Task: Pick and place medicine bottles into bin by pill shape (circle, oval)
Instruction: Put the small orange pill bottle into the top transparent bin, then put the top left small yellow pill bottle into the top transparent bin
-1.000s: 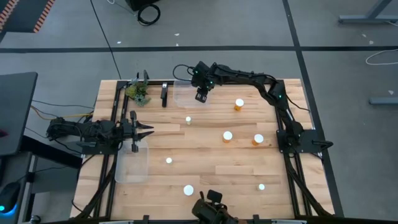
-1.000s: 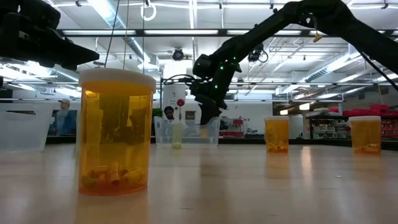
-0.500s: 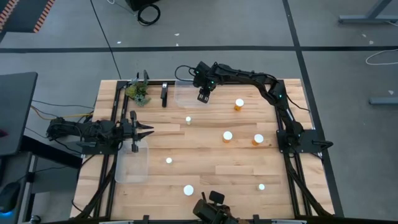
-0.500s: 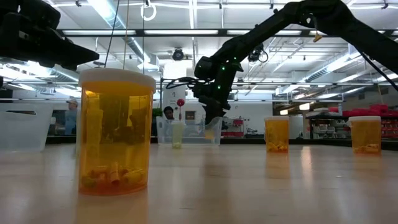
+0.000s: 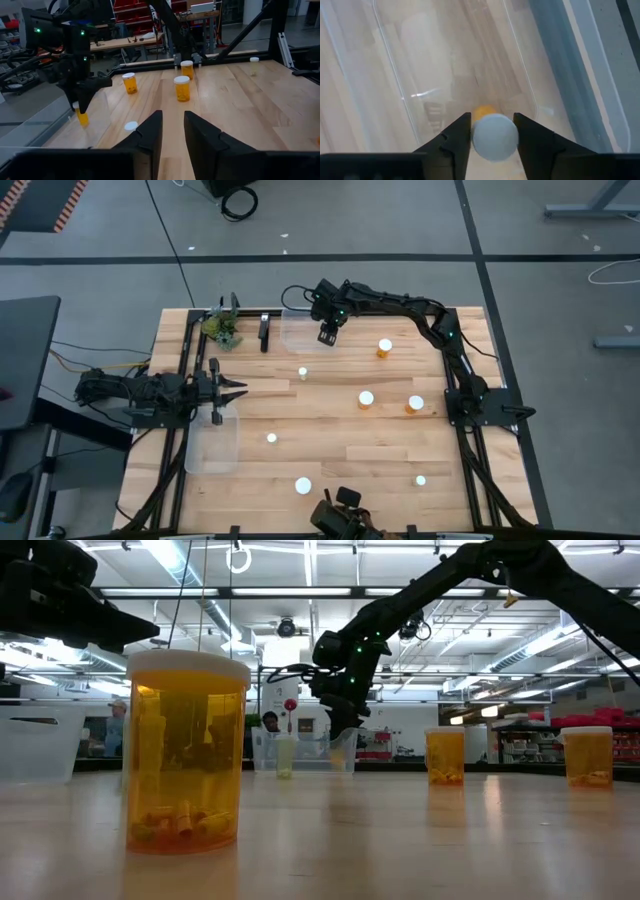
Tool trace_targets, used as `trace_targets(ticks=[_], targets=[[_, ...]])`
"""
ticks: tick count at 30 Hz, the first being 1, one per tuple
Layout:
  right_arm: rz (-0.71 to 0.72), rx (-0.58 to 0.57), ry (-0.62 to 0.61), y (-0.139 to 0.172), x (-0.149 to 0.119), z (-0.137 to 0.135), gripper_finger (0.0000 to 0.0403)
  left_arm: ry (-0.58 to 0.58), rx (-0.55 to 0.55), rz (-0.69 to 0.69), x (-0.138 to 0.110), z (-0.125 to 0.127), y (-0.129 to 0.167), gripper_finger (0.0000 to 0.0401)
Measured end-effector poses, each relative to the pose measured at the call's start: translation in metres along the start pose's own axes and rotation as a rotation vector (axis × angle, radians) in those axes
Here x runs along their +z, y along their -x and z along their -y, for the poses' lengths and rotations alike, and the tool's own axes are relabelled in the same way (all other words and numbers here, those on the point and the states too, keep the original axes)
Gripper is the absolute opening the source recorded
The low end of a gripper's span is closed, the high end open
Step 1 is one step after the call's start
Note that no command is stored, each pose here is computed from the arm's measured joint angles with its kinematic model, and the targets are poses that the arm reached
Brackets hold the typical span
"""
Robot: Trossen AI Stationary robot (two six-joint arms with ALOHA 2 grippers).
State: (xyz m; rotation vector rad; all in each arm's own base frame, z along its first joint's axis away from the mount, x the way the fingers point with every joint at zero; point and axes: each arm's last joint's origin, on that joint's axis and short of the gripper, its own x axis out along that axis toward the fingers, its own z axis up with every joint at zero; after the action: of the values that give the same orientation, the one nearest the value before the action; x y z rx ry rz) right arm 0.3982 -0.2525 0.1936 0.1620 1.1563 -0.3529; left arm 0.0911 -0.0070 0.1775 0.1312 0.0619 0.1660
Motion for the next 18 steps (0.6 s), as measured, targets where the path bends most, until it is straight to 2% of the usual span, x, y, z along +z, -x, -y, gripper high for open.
trace_targets(ticks=[7, 13, 18], targets=[[0.002, 0.0, 0.001, 0.0, 0.0, 0.0, 0.0196, 0.0, 0.0, 0.0, 0.0, 0.0, 0.0, 0.0084], [0.036, -0.007, 0.007, 0.014, 0.011, 0.001, 0.0202, 0.0, 0.0, 0.0, 0.0, 0.0, 0.0, 0.0091], [0.054, -0.001, 0.031, 0.025, 0.02, -0.008, 0.0202, 0.0, 0.0, 0.0, 0.0, 0.0, 0.0, 0.0088]])
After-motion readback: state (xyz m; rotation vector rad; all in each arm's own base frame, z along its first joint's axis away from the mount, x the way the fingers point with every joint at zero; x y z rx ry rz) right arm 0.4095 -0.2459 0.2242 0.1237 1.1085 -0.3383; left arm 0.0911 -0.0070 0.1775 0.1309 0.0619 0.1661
